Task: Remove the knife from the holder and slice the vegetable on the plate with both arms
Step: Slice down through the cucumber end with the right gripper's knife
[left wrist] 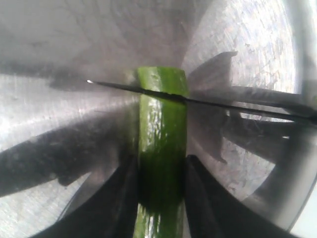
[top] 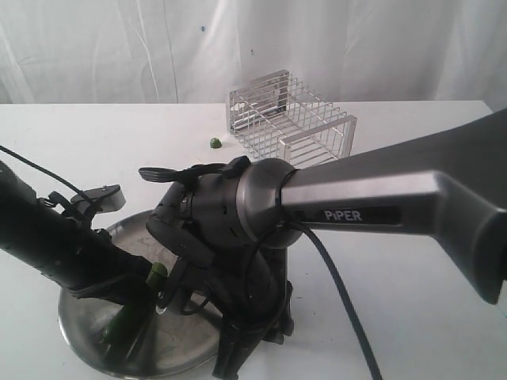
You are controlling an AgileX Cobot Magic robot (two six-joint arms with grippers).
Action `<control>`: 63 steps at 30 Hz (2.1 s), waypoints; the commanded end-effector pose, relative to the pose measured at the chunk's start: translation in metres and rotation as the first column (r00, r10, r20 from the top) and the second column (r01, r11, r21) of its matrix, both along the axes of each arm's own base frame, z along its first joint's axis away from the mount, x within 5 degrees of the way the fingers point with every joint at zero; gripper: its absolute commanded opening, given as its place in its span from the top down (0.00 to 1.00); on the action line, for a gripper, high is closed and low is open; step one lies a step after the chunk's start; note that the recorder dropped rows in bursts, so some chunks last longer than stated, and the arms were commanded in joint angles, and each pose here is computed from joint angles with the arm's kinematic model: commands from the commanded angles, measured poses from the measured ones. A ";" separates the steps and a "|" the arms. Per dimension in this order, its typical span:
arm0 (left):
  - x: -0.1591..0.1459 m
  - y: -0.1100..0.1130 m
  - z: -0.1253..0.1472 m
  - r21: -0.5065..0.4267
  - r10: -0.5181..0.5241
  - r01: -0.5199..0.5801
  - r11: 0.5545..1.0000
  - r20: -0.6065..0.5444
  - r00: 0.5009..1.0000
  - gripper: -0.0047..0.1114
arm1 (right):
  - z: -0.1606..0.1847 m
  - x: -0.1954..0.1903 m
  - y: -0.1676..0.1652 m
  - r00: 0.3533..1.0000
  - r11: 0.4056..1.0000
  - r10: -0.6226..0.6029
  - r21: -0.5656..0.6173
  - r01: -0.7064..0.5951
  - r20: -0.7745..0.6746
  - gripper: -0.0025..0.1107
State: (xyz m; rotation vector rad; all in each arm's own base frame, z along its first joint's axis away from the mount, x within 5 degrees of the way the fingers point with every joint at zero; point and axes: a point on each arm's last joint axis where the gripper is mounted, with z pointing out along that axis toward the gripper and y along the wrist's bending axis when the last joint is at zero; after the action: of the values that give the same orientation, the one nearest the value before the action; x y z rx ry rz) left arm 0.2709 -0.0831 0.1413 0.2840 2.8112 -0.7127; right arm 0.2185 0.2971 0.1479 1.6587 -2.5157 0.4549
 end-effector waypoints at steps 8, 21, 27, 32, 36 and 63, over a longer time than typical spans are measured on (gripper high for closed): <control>-0.001 0.002 -0.008 0.031 -0.011 0.011 0.999 -0.004 1.000 0.66 | -0.005 -0.006 -0.009 0.998 0.998 0.041 -0.047 -0.043 -0.038 0.98; 0.000 0.002 -0.008 0.037 -0.006 0.006 0.999 0.003 1.000 0.66 | 0.005 -0.006 -0.018 0.996 0.994 0.084 -0.069 -0.083 0.000 0.98; 0.000 0.002 -0.008 0.037 -0.006 0.006 0.999 0.003 1.000 0.66 | 0.003 -0.003 -0.018 0.993 0.989 0.121 -0.090 -0.120 0.005 0.98; 0.000 0.002 -0.008 0.035 -0.008 0.008 0.999 0.000 1.000 0.66 | 0.004 0.001 -0.012 0.993 0.990 0.120 -0.073 -0.119 0.017 0.98; -0.001 0.002 -0.008 0.031 -0.011 0.011 0.999 -0.004 1.000 0.66 | 0.004 0.006 -0.004 0.993 0.992 0.117 -0.056 -0.116 0.026 0.98; -0.003 0.000 -0.007 0.018 -0.024 0.024 1.000 -0.023 0.999 0.66 | -0.005 0.042 -0.003 0.975 0.981 0.144 -0.153 -0.119 0.166 0.98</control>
State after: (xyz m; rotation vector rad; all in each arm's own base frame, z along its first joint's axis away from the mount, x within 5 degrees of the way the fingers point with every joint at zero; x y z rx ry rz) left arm 0.2709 -0.0831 0.1413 0.2869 2.8105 -0.7123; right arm 0.2506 0.2997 0.1369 1.8291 -2.3982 0.7217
